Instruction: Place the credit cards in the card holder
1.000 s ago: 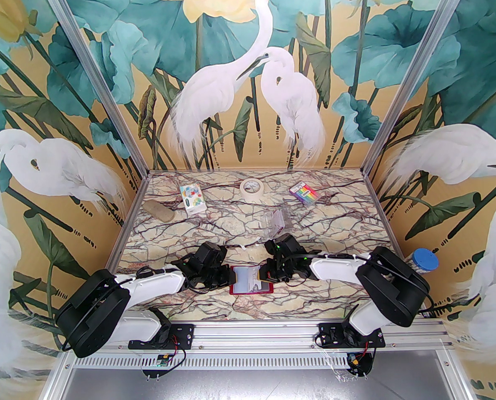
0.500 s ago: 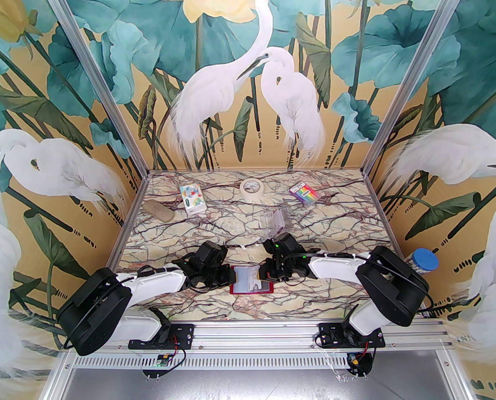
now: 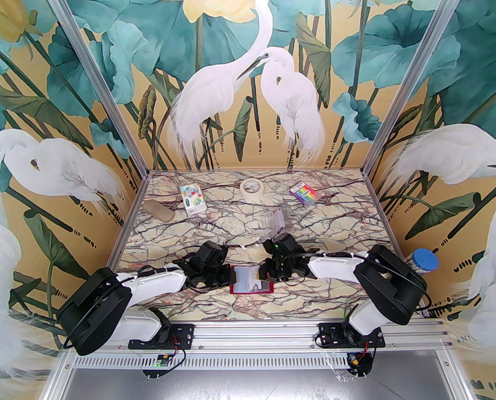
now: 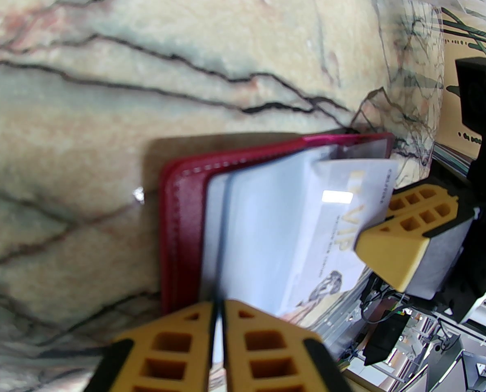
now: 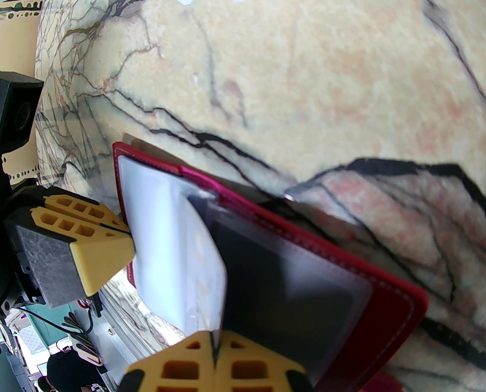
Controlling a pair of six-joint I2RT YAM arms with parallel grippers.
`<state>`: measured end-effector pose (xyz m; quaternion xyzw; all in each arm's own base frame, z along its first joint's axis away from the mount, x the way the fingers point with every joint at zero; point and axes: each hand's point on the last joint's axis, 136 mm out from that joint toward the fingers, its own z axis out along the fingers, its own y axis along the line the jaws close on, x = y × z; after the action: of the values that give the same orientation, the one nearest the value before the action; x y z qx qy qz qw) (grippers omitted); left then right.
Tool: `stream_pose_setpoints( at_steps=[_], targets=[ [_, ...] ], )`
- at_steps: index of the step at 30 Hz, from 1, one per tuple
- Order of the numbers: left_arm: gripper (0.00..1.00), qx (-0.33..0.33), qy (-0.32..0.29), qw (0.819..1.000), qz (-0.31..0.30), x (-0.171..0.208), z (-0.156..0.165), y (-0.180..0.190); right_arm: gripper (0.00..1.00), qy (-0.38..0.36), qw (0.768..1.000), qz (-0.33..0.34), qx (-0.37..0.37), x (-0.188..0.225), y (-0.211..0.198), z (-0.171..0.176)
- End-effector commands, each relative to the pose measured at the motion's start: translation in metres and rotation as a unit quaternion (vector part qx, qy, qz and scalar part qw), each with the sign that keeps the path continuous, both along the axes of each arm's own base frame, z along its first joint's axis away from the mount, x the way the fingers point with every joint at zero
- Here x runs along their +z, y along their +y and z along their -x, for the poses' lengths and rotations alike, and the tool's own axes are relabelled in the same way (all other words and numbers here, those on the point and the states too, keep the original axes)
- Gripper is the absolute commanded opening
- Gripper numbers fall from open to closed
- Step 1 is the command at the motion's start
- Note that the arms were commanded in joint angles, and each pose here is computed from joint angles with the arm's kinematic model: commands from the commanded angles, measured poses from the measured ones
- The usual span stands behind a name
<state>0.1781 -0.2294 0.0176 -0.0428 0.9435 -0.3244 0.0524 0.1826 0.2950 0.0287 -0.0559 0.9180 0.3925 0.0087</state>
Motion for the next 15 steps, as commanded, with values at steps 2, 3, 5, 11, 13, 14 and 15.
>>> stream_pose_setpoints(
  at_steps=[2, 3, 5, 11, 13, 14, 15],
  targets=[
    [0.12, 0.000, 0.020, 0.998, -0.060, -0.0210, 0.0117, 0.0185, 0.00, 0.013, 0.999, 0.048, -0.015, -0.0257, -0.0151, 0.0068],
    [0.12, -0.001, 0.020, 0.998, -0.059, -0.0209, 0.0118, 0.0178, 0.00, 0.013, 0.999, 0.048, -0.016, -0.0259, -0.0153, 0.0067],
    [0.12, -0.001, 0.020, 0.998, -0.061, -0.0211, 0.0116, 0.0179, 0.00, 0.014, 0.999, 0.048, -0.019, -0.0263, -0.0157, 0.0071],
    [0.12, 0.001, 0.020, 0.997, -0.069, -0.0223, 0.0119, 0.0196, 0.00, 0.016, 0.998, 0.047, -0.026, -0.0267, -0.0177, 0.0089],
    [0.12, 0.002, 0.019, 0.997, -0.070, -0.0225, 0.0117, 0.0196, 0.00, 0.015, 0.998, 0.047, -0.026, -0.0258, -0.0170, 0.0092],
    [0.12, 0.003, 0.020, 0.997, -0.071, -0.0232, 0.0118, 0.0201, 0.00, 0.015, 0.998, 0.047, -0.029, -0.0259, -0.0173, 0.0086],
    [0.12, 0.004, 0.021, 0.997, -0.072, -0.0235, 0.0116, 0.0205, 0.00, 0.014, 0.998, 0.047, -0.029, -0.0258, -0.0169, 0.0088]
  ],
)
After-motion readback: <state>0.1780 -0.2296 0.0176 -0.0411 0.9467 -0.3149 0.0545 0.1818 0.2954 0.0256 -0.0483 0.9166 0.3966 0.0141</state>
